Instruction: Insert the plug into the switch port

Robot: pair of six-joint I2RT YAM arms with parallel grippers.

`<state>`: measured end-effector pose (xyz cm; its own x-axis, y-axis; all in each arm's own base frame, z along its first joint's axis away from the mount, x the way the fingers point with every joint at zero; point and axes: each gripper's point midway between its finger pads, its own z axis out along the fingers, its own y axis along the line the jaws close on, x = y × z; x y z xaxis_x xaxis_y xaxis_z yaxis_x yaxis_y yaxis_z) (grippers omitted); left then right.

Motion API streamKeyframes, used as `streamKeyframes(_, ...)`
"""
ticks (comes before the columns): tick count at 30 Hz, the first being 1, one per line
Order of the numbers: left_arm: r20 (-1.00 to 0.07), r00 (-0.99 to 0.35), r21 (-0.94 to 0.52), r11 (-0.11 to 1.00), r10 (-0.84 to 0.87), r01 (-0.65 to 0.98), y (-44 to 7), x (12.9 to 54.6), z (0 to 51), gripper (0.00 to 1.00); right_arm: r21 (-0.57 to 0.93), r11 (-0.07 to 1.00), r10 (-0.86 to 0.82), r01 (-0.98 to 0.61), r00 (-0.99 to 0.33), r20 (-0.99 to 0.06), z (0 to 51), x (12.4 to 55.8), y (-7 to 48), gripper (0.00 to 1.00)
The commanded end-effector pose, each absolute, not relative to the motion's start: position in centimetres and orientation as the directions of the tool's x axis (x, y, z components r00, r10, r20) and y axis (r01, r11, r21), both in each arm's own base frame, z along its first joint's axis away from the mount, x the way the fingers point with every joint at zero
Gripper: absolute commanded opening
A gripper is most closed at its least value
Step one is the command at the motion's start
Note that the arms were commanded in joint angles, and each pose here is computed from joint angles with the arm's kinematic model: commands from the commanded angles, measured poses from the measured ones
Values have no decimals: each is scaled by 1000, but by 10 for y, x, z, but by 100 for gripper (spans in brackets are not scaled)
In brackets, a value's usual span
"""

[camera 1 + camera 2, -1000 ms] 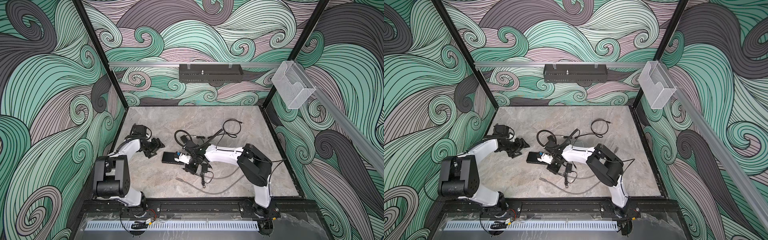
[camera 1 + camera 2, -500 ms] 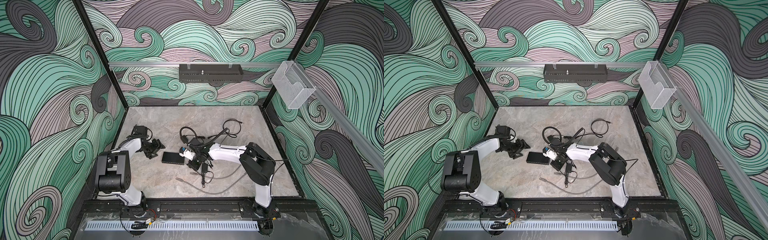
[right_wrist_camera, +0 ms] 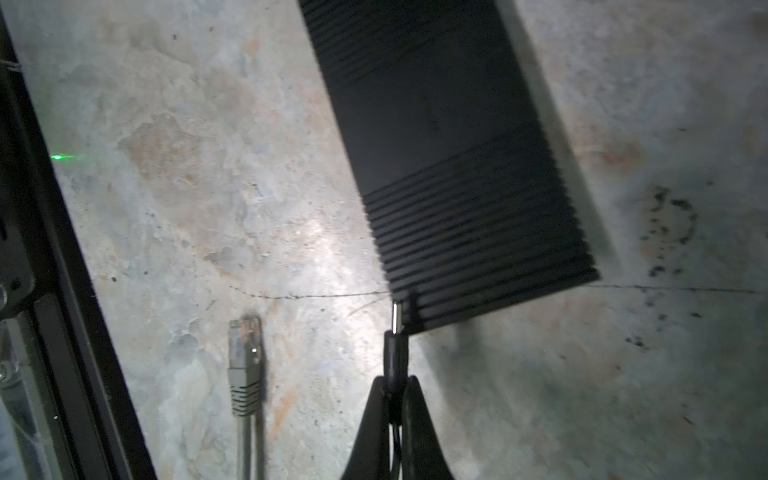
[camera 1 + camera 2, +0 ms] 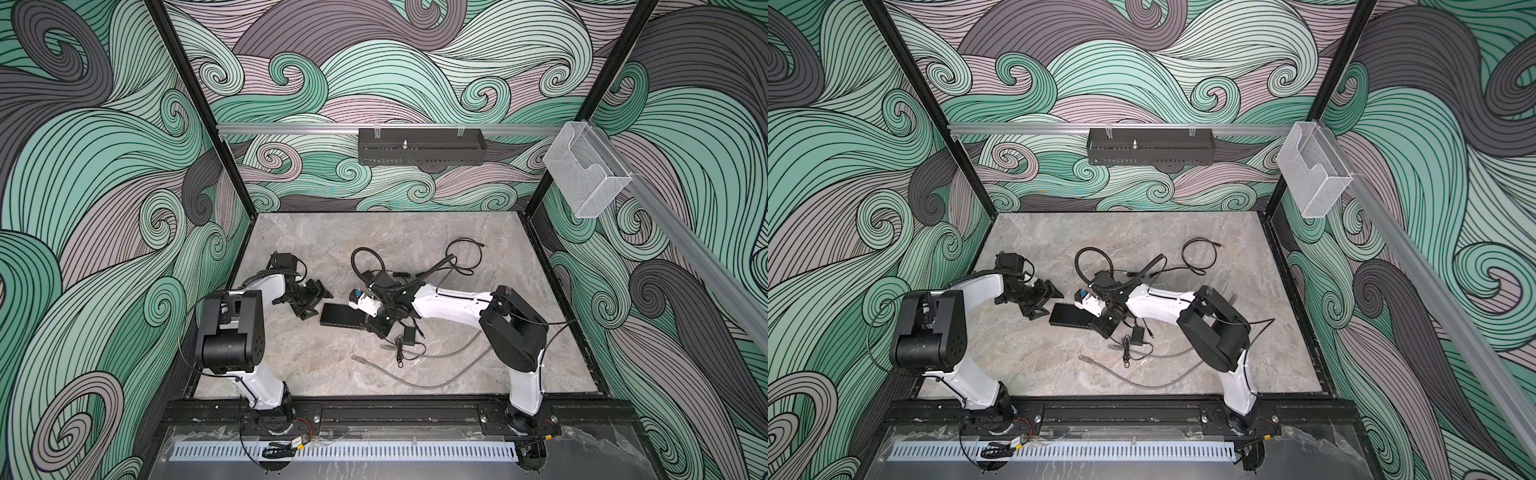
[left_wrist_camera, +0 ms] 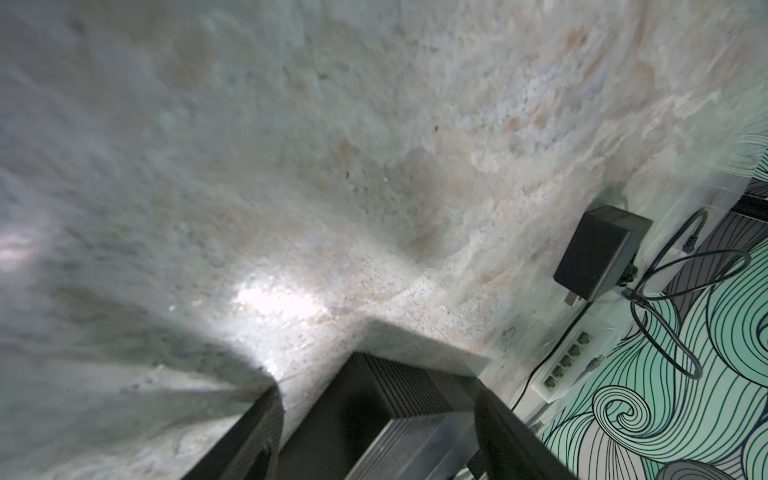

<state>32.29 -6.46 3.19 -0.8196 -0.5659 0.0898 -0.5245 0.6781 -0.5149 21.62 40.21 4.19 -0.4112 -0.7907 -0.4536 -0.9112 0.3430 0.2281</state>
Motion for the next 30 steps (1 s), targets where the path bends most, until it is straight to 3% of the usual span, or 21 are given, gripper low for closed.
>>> streamKeyframes(1, 31, -827, -501, 707, -561, -499, -56, 330, 44, 76, 263, 274, -804, -925, -370, -465, 44, 191, 415, 0)
streamKeyframes(8, 17, -829, -497, 714, -560, -493, -55, 339, 44, 76, 231, 333, -754, -914, -405, -517, 53, 197, 394, 0)
streamKeyframes(15, 14, -848, -509, 726, -530, -462, -75, 358, 45, 76, 231, 453, -739, -861, -507, -443, 36, 228, 356, 0)
streamKeyframes(23, 84, -875, -541, 715, -477, -442, -108, 370, 32, 76, 264, 445, -759, -856, -517, -395, 24, 239, 366, 0)
streamKeyframes(30, 60, -882, -549, 723, -467, -420, -108, 371, 37, 76, 287, 413, -763, -864, -500, -409, 25, 231, 384, 0)
